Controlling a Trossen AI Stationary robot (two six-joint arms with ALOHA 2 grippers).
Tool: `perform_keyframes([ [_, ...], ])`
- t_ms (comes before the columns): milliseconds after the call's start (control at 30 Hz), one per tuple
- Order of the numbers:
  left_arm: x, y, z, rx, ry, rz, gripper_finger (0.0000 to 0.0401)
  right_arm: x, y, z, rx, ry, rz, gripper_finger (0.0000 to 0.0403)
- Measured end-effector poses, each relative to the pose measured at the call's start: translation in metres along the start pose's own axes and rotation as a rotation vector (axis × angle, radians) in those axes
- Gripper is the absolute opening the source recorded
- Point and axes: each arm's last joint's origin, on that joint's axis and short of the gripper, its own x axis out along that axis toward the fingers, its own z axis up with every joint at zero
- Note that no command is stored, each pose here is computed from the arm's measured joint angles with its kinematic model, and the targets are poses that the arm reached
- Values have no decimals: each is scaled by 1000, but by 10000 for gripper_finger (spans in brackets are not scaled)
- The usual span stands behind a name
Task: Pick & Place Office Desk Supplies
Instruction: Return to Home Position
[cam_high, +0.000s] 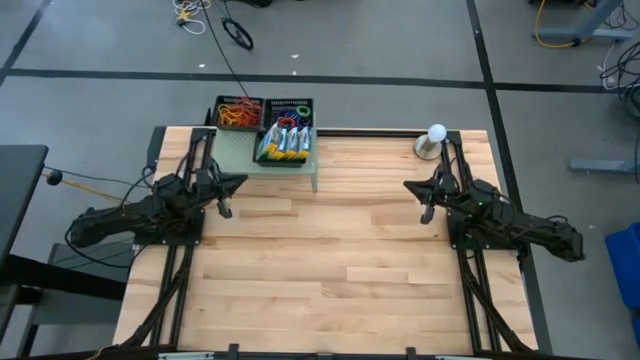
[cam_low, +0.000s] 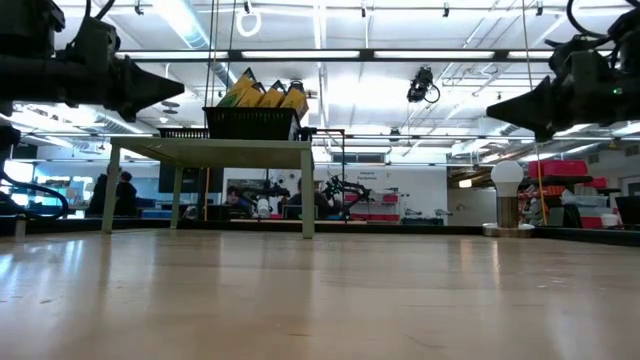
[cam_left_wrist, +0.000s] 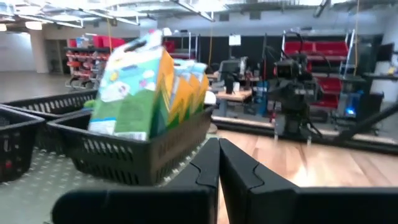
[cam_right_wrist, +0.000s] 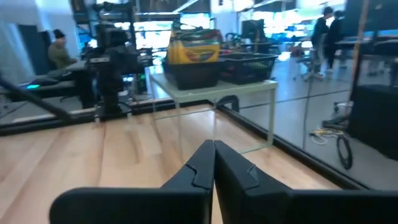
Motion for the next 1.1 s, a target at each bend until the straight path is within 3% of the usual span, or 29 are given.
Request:
perform_keyframes([
  [367, 0, -1, -4, -36, 40, -34, 13, 0, -5, 3, -11, -32, -167, 26],
  [600, 0, -1, -8, -43, 86, -25, 13, 0, -5, 2, -157, -14, -173, 27],
  [1100, 0, -1, -8, -41, 86, -25, 13, 0, -5, 2, -162, -13, -170, 27],
])
